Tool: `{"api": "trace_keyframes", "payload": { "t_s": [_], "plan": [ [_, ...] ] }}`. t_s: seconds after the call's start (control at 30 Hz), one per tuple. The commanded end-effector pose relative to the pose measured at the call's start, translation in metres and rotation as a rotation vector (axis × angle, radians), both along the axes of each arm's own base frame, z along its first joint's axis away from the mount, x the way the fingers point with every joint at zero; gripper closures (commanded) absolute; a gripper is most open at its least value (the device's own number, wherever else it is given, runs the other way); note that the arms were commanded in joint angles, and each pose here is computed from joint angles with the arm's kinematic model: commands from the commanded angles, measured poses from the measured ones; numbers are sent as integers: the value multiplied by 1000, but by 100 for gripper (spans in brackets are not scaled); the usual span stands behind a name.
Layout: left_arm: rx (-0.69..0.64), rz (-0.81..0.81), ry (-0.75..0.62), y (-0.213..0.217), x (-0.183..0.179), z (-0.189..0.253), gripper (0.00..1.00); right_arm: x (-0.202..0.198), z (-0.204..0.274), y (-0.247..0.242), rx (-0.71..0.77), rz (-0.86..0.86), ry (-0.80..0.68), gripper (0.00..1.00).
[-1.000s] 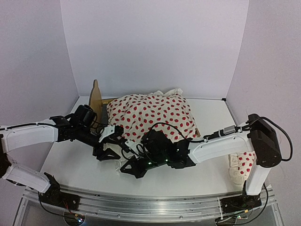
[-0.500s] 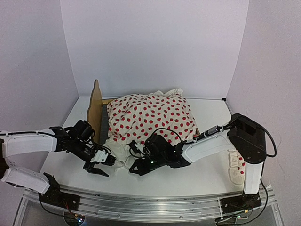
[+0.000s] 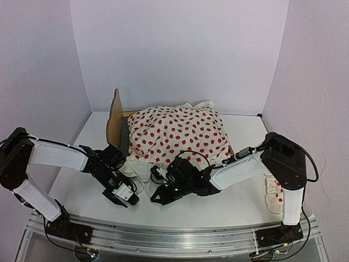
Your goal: Set up the pet bed
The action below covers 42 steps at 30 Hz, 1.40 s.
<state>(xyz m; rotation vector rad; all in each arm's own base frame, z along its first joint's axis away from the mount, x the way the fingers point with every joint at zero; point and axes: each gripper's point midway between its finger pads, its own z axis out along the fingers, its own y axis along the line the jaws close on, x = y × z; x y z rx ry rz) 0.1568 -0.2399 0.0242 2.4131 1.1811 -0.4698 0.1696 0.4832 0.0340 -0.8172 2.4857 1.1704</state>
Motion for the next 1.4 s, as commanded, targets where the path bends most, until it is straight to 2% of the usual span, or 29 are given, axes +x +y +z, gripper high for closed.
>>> {"api": "trace_keyframes", "payload": {
  "t_s": [0.0,0.13,0.23,0.33,0.43,0.53,0.6,0.77,0.9,1.17,1.23,1.37],
  "plan": [
    [-49,5,26,-17,4,17,49,-2,2,7,24,16,-11,100],
    [-69,7,3,-18,2,14,49,-1,1,7,23,17,-10,100],
    [-78,90,24,-27,14,19,50,-2,0,7,23,19,-5,100],
    [-89,291,126,-39,24,32,58,-1,1,7,24,14,-5,100],
    [-62,519,245,-41,21,40,58,-1,1,7,22,5,-2,100],
    [-25,661,280,-36,8,34,56,0,1,7,22,1,1,100],
    [11,702,246,-27,6,22,55,0,1,7,22,2,1,100],
    [40,768,120,-14,24,4,52,-2,1,8,26,15,6,100],
    [53,770,115,-12,24,-7,49,-2,1,10,29,17,4,100],
    [32,787,139,-18,27,-14,51,-3,1,8,27,19,5,100],
    [34,783,127,-17,27,-17,58,-4,1,8,26,23,5,100],
    [59,775,77,-7,29,-21,94,-5,-2,5,19,27,9,100]
  ]
}}
